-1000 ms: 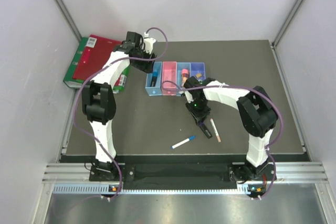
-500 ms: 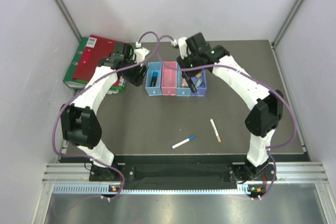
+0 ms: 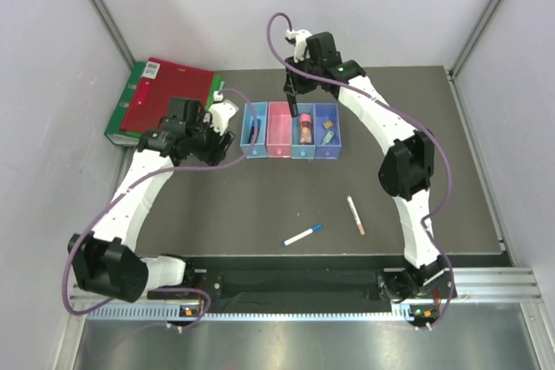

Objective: Sort the stationery into containers
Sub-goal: Place the pen in the storage box.

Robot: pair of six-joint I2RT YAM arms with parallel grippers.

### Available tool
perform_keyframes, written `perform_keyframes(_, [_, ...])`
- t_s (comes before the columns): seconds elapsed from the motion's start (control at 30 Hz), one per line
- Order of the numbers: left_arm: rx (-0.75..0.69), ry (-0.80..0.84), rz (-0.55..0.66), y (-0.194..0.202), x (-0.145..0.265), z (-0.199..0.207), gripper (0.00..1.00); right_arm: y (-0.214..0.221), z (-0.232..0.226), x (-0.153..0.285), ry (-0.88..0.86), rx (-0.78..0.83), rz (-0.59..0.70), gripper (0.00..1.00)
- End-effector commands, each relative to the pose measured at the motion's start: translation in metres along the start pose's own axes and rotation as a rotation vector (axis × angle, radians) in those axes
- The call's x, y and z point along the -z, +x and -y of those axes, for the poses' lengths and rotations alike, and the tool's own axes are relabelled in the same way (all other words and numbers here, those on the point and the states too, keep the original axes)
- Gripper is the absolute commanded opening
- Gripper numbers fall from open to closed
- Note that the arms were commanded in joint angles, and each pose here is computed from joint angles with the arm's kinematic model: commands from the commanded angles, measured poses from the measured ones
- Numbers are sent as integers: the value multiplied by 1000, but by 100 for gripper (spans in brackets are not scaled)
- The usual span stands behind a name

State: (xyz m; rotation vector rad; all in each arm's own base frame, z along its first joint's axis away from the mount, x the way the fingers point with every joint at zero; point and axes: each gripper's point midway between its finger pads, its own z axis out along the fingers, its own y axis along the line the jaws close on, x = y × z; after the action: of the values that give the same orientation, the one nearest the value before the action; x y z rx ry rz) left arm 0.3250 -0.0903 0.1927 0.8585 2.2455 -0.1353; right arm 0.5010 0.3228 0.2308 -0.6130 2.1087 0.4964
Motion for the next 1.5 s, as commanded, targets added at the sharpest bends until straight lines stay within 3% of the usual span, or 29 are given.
perform_keyframes(0.0, [-71, -5, 111, -14, 18, 4, 65, -42, -34, -14, -189, -77, 166, 0])
perform_keyframes(0.33, [-120, 12, 86, 5, 26, 13, 64, -48, -81, -42, -361, -101, 247, 0])
perform_keyframes(0.67, [-114, 7, 87, 5, 27, 13, 64, 0, -109, -82, -408, -104, 150, 0])
perform_keyframes(1.07, [-119, -5, 93, 1, 24, 9, 64, 58, -102, -111, -362, -85, 29, 0])
perform_keyframes(1.17, [-119, -4, 95, 1, 23, 9, 64, 65, -99, -115, -349, -77, 15, 15])
perform_keyframes(1.27, [-119, -3, 92, 2, 21, 9, 64, 70, -96, -117, -338, -76, 5, 20])
perform_keyframes(1.4, [-121, -5, 89, 3, 19, 8, 64, 74, -95, -117, -330, -69, -3, 45])
perform_keyframes(1.47, [-123, -5, 89, 3, 19, 8, 64, 74, -95, -117, -322, -63, -2, 49])
